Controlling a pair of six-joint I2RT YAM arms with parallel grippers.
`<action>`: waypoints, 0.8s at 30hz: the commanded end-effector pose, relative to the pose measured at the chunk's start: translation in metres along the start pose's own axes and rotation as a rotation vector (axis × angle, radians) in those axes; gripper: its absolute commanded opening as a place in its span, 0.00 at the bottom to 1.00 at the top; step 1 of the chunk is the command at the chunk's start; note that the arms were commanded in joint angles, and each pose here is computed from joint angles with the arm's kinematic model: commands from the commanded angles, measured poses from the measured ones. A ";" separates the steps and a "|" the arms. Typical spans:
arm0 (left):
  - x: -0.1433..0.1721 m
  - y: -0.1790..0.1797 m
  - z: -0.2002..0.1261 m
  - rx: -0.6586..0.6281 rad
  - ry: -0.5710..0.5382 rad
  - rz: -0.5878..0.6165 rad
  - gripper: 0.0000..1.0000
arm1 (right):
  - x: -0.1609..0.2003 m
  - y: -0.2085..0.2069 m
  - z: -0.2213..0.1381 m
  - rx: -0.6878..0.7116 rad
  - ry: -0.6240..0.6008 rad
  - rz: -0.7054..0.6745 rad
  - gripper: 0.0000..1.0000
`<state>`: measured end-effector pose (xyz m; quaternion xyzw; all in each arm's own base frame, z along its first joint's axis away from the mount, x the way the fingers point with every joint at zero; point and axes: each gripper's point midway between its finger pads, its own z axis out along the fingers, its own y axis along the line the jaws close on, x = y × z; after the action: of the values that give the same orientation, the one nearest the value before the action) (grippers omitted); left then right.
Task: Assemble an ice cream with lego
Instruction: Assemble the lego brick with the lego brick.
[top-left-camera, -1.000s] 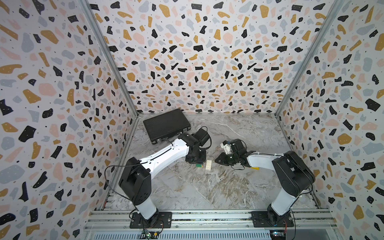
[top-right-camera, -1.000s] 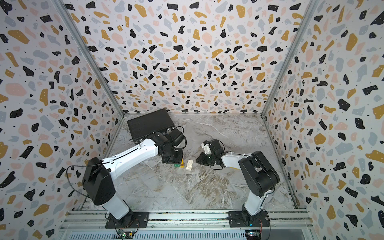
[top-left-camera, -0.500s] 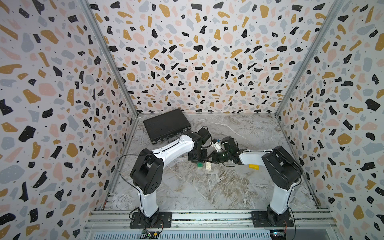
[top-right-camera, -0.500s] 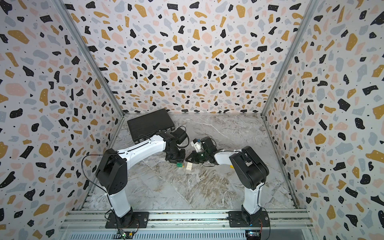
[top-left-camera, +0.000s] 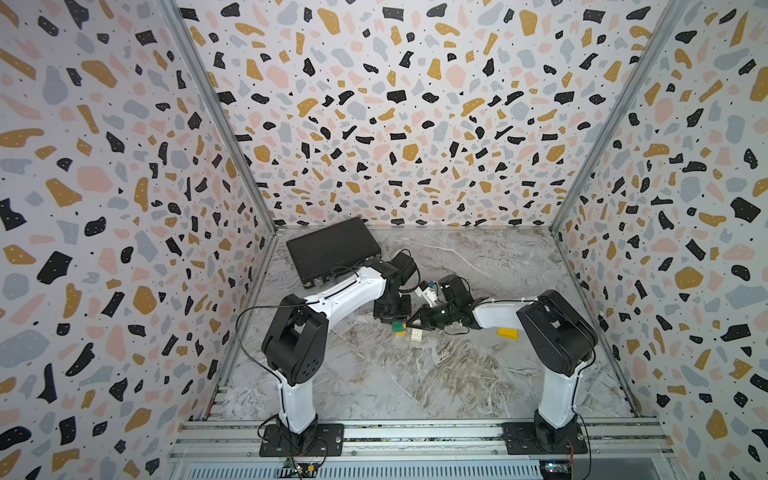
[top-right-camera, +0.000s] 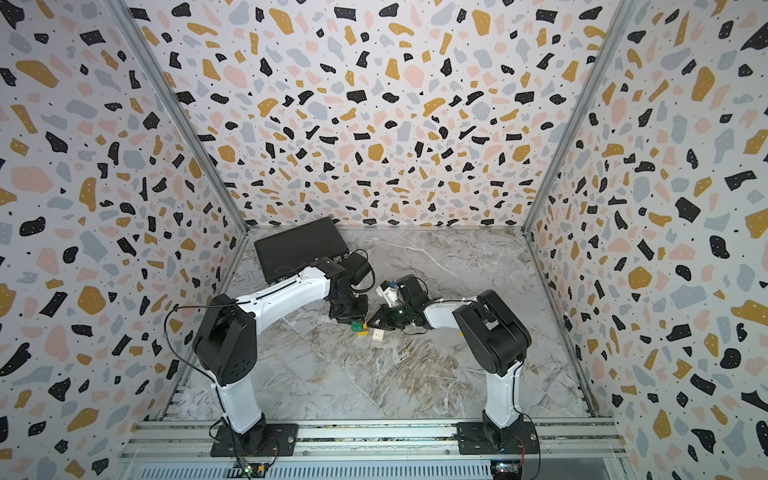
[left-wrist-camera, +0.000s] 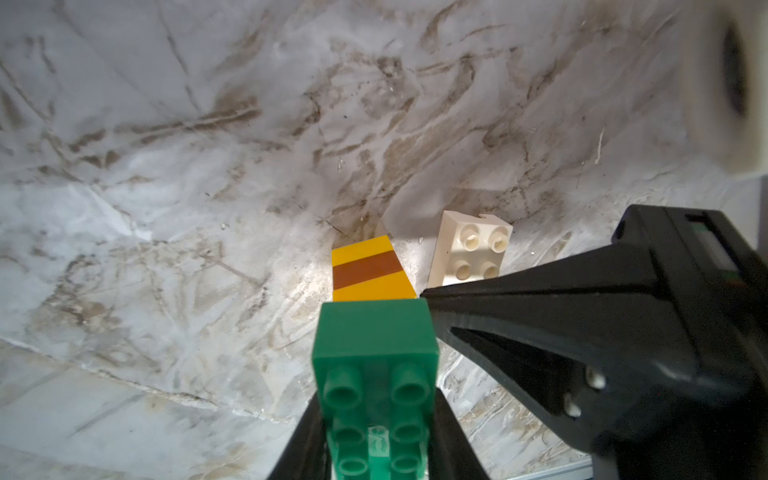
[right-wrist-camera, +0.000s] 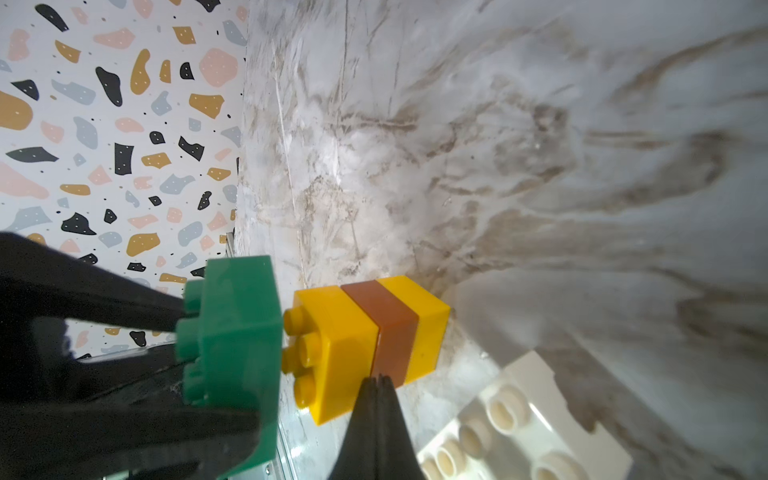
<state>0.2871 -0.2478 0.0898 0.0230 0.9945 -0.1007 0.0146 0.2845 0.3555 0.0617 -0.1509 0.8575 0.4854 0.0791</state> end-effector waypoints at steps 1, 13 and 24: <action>-0.006 -0.006 -0.002 0.023 0.000 0.019 0.00 | -0.001 0.011 0.001 -0.016 0.019 -0.033 0.03; -0.001 0.011 0.009 -0.070 0.048 0.089 0.00 | 0.007 0.019 0.005 -0.050 0.034 -0.034 0.03; 0.003 0.008 0.027 -0.054 0.136 0.143 0.00 | 0.011 0.022 0.006 -0.054 0.042 -0.044 0.03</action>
<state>0.2926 -0.2469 0.0823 0.0742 0.9939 -0.0813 -0.0098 0.2699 0.3648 0.0636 -0.1687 0.8518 0.4922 0.0620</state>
